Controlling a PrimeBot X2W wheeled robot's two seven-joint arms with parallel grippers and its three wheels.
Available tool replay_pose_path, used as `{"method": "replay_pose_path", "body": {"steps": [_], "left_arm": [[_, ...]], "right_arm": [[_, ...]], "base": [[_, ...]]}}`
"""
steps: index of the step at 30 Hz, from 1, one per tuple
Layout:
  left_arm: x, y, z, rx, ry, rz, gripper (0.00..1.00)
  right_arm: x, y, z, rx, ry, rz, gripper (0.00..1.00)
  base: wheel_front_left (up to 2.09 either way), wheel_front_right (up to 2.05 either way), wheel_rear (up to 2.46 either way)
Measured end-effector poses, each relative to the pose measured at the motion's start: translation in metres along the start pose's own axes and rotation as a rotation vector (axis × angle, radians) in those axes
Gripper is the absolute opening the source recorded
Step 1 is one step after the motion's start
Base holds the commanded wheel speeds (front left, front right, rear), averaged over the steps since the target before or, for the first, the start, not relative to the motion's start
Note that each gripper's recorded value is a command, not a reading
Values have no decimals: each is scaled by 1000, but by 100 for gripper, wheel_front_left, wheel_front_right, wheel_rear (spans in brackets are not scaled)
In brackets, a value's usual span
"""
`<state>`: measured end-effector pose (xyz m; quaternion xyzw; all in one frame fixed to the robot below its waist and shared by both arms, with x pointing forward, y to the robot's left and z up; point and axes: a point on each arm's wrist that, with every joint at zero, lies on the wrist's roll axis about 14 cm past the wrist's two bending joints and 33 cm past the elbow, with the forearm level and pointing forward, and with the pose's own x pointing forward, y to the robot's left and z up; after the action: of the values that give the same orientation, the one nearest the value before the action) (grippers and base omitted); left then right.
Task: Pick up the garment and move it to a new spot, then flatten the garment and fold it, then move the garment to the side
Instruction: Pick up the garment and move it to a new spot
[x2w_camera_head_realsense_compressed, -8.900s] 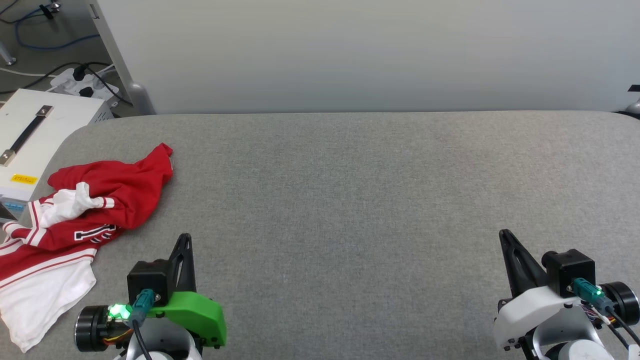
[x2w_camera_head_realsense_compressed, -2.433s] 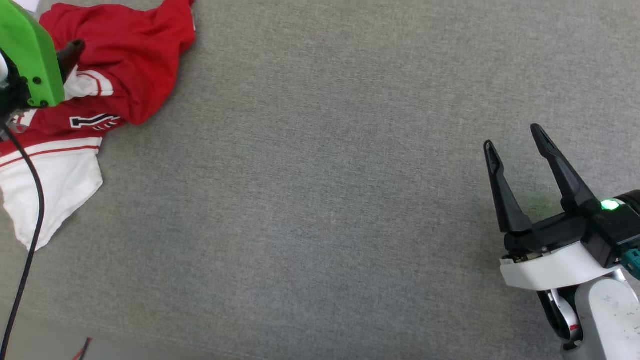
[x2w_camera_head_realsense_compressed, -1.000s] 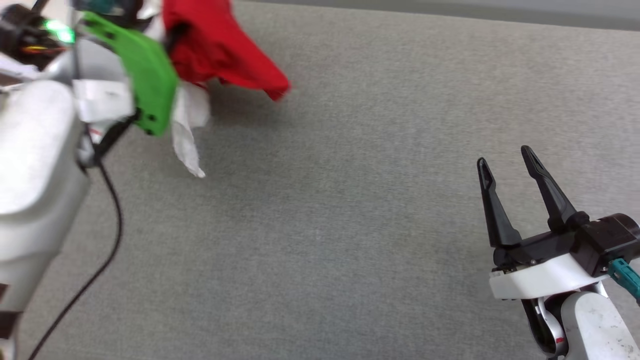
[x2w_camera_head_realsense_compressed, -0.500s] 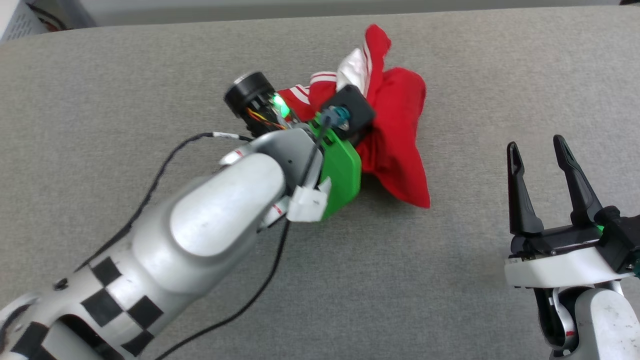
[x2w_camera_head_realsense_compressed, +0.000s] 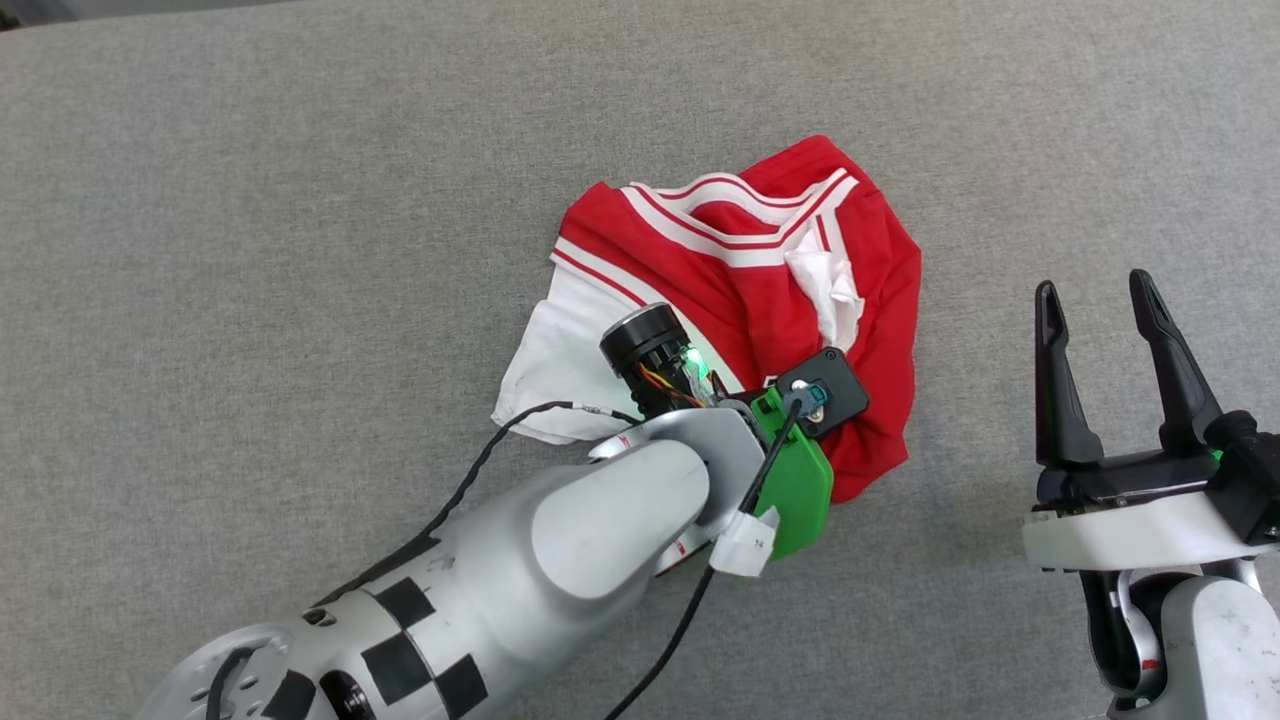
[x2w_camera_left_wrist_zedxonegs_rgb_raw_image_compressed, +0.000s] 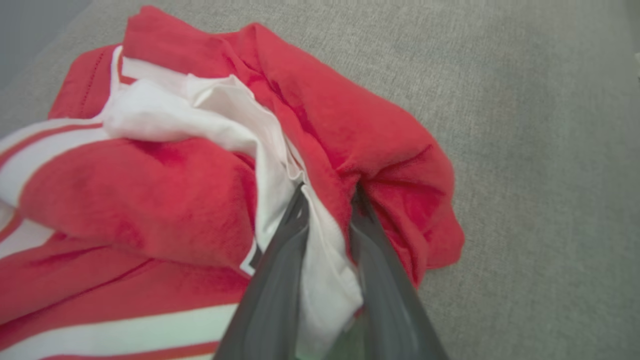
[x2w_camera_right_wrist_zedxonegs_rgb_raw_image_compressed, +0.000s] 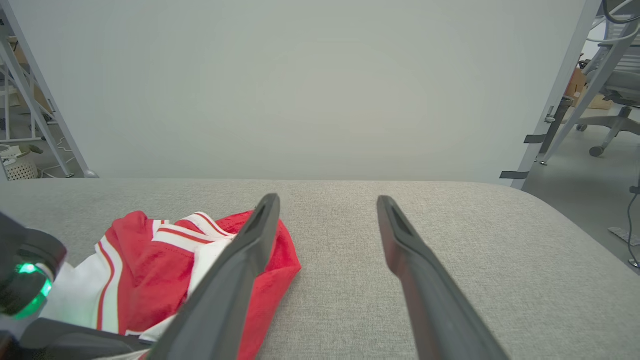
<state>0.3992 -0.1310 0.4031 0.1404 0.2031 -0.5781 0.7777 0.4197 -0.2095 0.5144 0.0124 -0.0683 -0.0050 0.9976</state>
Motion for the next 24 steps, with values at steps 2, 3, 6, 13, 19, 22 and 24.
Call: {"method": "replay_pose_path", "body": {"steps": [2,3,6,13,19,22,24], "left_arm": [[0,2,2,-4,-29,11,100],[-1,4,5,-5,-54,19,100],[-7,10,24,-11,-152,54,100],[-44,15,97,-24,-451,184,100],[-104,51,116,-13,-567,442,100],[-144,75,103,-19,-574,604,100],[-169,85,96,-28,-584,691,100]], "right_arm": [[0,-1,-1,-3,3,-2,100],[0,-1,-1,-4,4,-2,100],[-2,1,0,0,3,0,100],[-17,9,7,20,-2,18,100],[-23,22,23,35,-42,56,100],[-26,30,29,44,-57,79,100],[-27,34,32,46,-67,91,100]], "base": [[0,0,0],[0,0,0],[0,0,0],[0,0,0],[0,0,0],[0,0,0],[0,0,0]]}}
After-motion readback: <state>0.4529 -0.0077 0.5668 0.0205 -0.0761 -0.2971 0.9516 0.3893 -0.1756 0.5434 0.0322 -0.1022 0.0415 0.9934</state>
